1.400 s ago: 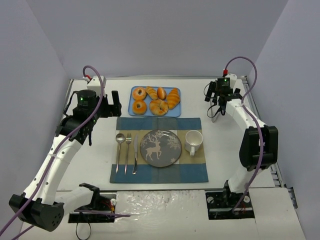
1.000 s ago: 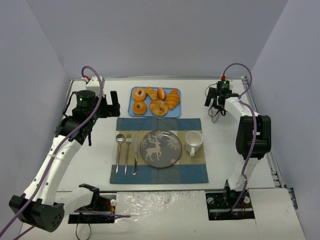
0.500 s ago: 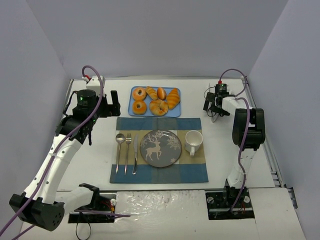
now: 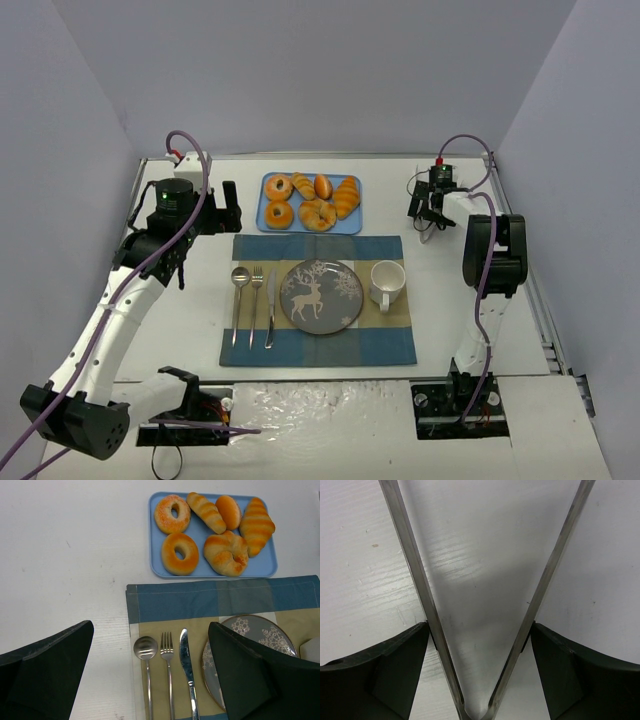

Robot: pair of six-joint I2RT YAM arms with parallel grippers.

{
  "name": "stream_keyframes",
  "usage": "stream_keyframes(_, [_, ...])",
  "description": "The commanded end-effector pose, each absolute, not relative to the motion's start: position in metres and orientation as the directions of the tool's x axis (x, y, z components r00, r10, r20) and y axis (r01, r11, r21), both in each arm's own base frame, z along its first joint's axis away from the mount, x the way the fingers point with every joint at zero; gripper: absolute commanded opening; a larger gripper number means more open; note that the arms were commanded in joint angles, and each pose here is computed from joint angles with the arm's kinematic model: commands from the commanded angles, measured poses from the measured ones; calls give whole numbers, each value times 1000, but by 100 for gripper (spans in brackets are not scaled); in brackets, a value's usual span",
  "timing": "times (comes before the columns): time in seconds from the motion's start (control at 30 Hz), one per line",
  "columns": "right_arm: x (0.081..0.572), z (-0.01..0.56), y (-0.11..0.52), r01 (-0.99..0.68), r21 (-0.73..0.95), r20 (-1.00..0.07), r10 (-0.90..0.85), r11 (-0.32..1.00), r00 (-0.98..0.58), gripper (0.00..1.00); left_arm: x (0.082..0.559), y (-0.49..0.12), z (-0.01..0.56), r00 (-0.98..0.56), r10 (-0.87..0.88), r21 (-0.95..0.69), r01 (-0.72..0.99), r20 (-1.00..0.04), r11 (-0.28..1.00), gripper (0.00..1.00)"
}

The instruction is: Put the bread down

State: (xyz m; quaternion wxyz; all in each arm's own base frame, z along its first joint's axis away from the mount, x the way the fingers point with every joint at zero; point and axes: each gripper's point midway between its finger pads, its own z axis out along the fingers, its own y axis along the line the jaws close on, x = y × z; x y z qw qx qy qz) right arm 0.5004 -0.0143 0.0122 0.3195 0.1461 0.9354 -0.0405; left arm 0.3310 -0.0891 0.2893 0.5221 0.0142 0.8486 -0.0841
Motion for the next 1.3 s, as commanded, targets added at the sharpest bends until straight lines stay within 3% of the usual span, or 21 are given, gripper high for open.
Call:
stream_keyframes(0.0, [496, 3, -18, 328, 26, -604, 277, 944, -747, 73, 340, -86, 325, -361, -89, -136, 108, -928, 985, 97])
stream_keyframes(0.13, [490, -4, -14, 327, 39, -587, 287, 944, -757, 64, 340, -86, 324, -364, -88, -135, 107, -927, 985, 97])
stream_keyframes(0.37, [494, 2, -10, 321, 77, -607, 300, 944, -736, 36, 340, -86, 324, -363, -86, -133, 104, -928, 986, 97])
stream_keyframes(0.47, [493, 11, -10, 327, 84, -618, 306, 941, -724, 29, 340, -86, 323, -365, -86, -132, 104, -927, 986, 97])
stream_keyframes(0.7, [490, 62, -7, 327, 96, -690, 299, 940, -659, 24, 340, -85, 324, -362, -87, -132, 101, -928, 986, 97])
stream_keyframes(0.9, [481, 120, -3, 318, 83, -767, 264, 945, -584, 28, 340, -84, 323, -366, -85, -129, 99, -927, 987, 97])
stream_keyframes(1.27, [461, 170, 17, 281, 70, -809, 219, 957, -545, 30, 341, -83, 322, -366, -83, -126, 94, -927, 988, 97])
